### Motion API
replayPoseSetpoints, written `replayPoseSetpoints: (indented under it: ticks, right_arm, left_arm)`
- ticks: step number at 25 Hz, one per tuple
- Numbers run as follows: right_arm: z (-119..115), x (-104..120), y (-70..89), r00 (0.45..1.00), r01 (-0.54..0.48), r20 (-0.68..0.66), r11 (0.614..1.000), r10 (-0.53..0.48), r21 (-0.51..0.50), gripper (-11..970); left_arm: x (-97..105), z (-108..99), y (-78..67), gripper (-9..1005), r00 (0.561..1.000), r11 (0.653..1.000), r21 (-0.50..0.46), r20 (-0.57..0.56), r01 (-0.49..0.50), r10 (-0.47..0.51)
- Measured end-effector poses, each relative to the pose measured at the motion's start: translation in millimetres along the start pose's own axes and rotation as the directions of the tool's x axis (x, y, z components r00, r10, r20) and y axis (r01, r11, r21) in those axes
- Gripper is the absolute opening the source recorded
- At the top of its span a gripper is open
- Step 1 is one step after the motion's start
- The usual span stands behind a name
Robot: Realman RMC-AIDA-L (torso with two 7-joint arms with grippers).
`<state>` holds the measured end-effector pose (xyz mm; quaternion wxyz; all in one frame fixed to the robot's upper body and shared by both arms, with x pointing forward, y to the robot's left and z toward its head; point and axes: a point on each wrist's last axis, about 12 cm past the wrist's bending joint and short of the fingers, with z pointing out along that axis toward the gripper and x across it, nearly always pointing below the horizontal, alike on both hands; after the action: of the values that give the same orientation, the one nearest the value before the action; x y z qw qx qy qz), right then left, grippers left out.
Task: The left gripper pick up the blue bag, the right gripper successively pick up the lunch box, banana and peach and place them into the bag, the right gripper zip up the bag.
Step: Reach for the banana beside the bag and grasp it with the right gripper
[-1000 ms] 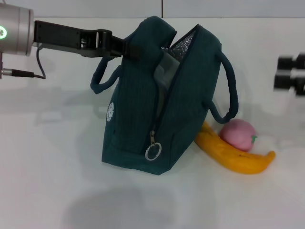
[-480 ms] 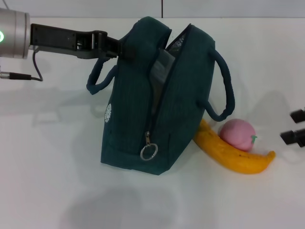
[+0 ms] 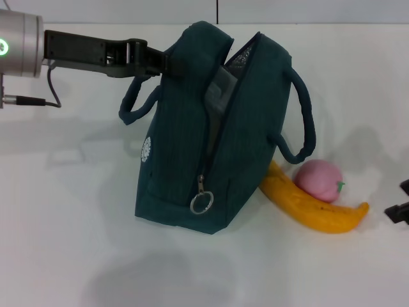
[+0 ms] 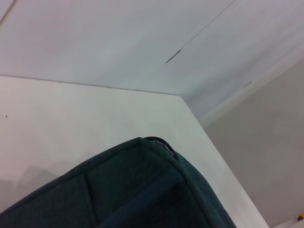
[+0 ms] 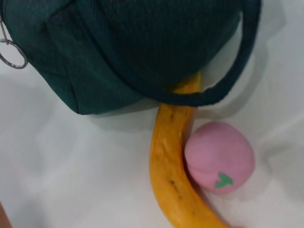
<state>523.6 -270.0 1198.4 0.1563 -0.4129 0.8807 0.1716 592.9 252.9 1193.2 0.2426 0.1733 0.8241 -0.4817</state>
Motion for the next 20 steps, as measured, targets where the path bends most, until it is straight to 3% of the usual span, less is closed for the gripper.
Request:
replayPoseSetpoints:
  ticks: [8,20]
  right_arm:
    - [29.7,-16.8,0.5,0.997,0.076,-0.009,0.997,-0.076,-0.015,636]
    - [58.4,-39.7,0.2,0.992,0.113,-0.049,0.989,-0.118,-0.093,639]
  left_arm:
    - [0.5,-0.2,-0.2,74,1.000,1.000,0.006,0.006,0.002,-0.002]
    - [-1.7,-2.7,-0.1,75,1.000,1.000,0.000,0.008,-0.007,0.007]
